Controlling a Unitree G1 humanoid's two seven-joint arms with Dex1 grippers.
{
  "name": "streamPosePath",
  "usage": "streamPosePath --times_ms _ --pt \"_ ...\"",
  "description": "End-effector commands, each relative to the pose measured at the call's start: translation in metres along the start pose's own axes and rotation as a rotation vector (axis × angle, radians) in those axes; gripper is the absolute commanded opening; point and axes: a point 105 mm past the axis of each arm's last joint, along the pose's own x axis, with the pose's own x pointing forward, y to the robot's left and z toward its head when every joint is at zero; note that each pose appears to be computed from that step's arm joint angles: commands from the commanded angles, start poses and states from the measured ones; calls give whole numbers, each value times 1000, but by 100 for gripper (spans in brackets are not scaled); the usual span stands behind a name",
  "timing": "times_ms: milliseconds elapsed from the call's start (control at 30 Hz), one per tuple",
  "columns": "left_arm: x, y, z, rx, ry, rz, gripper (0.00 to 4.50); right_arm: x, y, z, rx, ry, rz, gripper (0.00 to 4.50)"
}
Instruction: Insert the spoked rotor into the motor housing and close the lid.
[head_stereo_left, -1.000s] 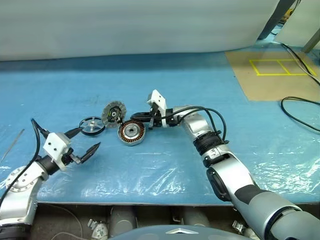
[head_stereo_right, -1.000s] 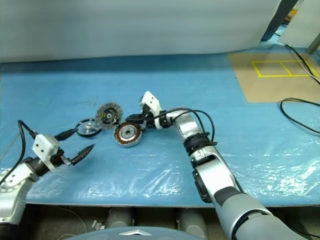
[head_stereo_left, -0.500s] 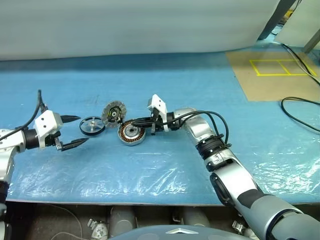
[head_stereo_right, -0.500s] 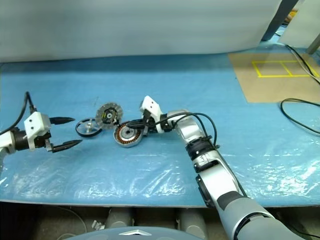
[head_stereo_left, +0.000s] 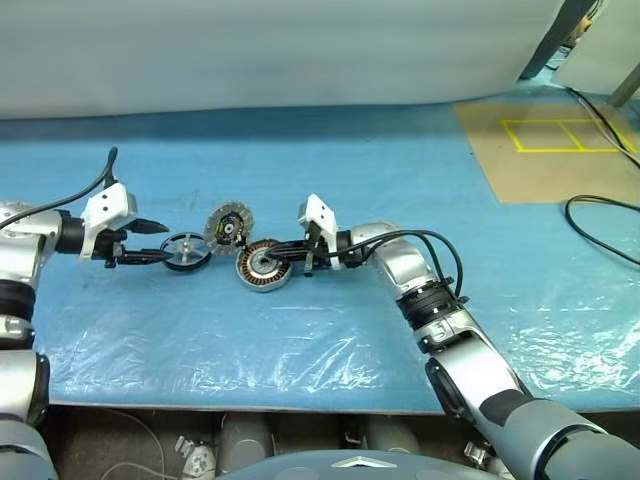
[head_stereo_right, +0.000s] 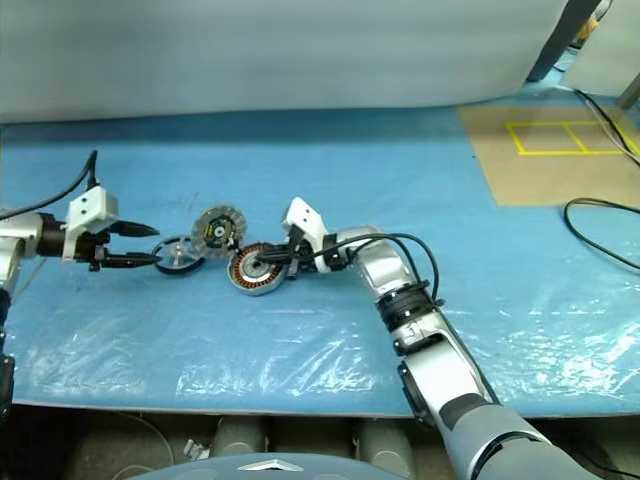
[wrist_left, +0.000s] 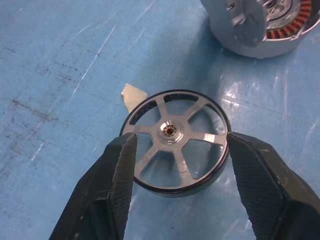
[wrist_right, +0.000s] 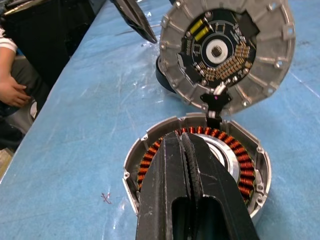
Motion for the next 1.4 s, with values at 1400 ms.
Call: streamPosePath --times_ms 1400 --pt "30 7 -2 313 162 -46 292 -11 15 18 5 -66 -57 0"
